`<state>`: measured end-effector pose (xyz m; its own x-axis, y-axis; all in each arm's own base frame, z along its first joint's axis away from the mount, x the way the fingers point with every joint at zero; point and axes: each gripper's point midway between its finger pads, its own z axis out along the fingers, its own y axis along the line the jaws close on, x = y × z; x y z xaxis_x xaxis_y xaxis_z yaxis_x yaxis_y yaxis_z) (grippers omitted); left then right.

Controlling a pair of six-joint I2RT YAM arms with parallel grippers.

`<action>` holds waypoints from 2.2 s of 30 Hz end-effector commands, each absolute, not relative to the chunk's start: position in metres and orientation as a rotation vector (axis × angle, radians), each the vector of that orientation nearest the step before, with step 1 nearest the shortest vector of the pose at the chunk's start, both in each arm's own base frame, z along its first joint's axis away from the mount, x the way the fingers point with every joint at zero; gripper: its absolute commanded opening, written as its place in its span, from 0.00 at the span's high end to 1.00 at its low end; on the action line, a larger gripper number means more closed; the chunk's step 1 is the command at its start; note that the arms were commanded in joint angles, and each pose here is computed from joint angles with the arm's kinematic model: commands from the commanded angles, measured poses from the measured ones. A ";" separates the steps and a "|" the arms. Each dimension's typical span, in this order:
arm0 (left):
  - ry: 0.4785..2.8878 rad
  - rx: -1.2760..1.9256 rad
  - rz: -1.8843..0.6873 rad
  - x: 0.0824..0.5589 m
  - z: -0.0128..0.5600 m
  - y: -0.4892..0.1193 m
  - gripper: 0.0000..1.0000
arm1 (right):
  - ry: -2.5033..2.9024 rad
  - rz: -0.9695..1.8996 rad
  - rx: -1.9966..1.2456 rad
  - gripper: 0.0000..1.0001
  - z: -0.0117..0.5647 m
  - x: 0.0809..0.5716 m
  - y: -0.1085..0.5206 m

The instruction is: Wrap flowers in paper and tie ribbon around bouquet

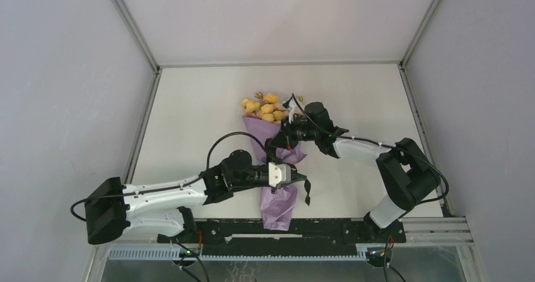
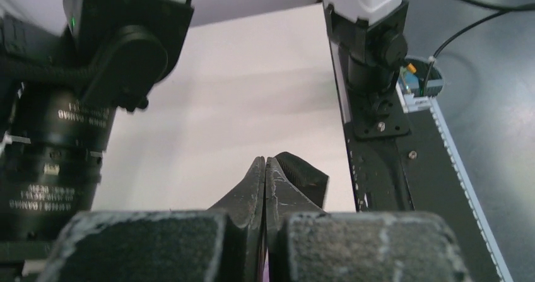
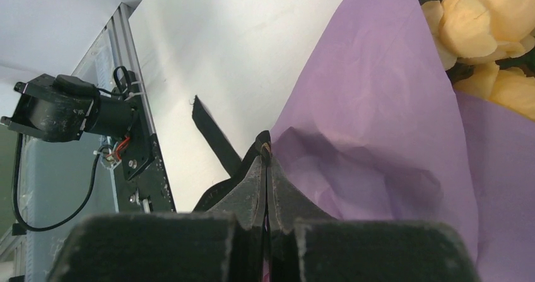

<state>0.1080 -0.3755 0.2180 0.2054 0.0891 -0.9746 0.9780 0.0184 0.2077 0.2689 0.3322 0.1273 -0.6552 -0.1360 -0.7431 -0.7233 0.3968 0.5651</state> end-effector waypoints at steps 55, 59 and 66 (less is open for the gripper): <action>1.263 1.325 -0.720 0.136 0.173 -0.227 0.60 | 2.066 1.167 -1.021 0.36 0.144 0.231 0.420; 1.206 1.466 -0.628 0.135 0.153 -0.235 0.61 | 2.140 1.107 -1.048 0.31 0.156 0.228 0.383; 1.123 1.616 -0.552 0.140 0.136 -0.256 0.56 | 2.335 0.913 -1.068 0.28 0.123 0.221 0.324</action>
